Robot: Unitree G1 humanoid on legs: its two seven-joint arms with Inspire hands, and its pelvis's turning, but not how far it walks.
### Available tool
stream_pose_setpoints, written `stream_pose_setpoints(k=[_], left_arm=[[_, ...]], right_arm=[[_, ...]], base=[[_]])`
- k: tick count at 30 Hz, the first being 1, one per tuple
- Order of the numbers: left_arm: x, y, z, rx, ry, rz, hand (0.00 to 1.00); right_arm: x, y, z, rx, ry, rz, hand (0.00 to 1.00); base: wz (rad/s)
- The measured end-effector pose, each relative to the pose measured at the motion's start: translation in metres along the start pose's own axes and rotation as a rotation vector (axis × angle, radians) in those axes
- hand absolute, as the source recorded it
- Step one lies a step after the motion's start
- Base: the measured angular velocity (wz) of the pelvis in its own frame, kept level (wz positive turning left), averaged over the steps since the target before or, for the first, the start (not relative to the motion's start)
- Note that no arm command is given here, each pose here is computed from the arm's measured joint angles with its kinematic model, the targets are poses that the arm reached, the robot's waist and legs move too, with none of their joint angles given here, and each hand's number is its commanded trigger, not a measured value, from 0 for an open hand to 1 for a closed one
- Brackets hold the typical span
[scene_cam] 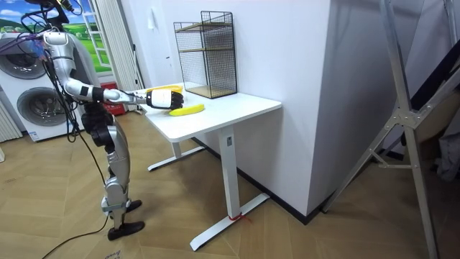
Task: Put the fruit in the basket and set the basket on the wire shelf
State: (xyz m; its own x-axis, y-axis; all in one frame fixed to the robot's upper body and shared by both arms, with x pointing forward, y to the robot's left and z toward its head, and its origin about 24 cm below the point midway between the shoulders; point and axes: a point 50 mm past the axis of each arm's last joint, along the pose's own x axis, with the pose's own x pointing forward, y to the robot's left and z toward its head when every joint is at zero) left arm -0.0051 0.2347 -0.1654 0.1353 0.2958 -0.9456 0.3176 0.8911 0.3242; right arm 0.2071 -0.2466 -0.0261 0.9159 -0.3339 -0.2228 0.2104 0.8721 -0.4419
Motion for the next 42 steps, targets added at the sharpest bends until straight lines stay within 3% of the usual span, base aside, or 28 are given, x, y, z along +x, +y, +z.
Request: stream_pose_setpoints(k=[7,14,23,42], left_arm=[[0.000,-0.001,-0.001,-0.001,0.005,-0.003,0.00],[0.000,-0.004,-0.006,0.000,0.027,-0.013,0.00],[-0.001,-0.007,-0.007,0.002,0.031,-0.021,0.00],[-0.002,-0.018,-0.009,-0.007,0.024,-0.050,0.00]], right_arm=[[0.000,0.001,-0.001,0.033,0.010,-0.004,1.00],[0.000,0.000,0.002,0.214,0.043,-0.015,1.00],[-0.003,0.013,0.021,0.422,-0.002,0.081,1.00],[-0.006,0.015,0.068,0.507,-0.201,0.198,1.00]], base=[[0.00],[-0.03],[-0.01],[0.00]])
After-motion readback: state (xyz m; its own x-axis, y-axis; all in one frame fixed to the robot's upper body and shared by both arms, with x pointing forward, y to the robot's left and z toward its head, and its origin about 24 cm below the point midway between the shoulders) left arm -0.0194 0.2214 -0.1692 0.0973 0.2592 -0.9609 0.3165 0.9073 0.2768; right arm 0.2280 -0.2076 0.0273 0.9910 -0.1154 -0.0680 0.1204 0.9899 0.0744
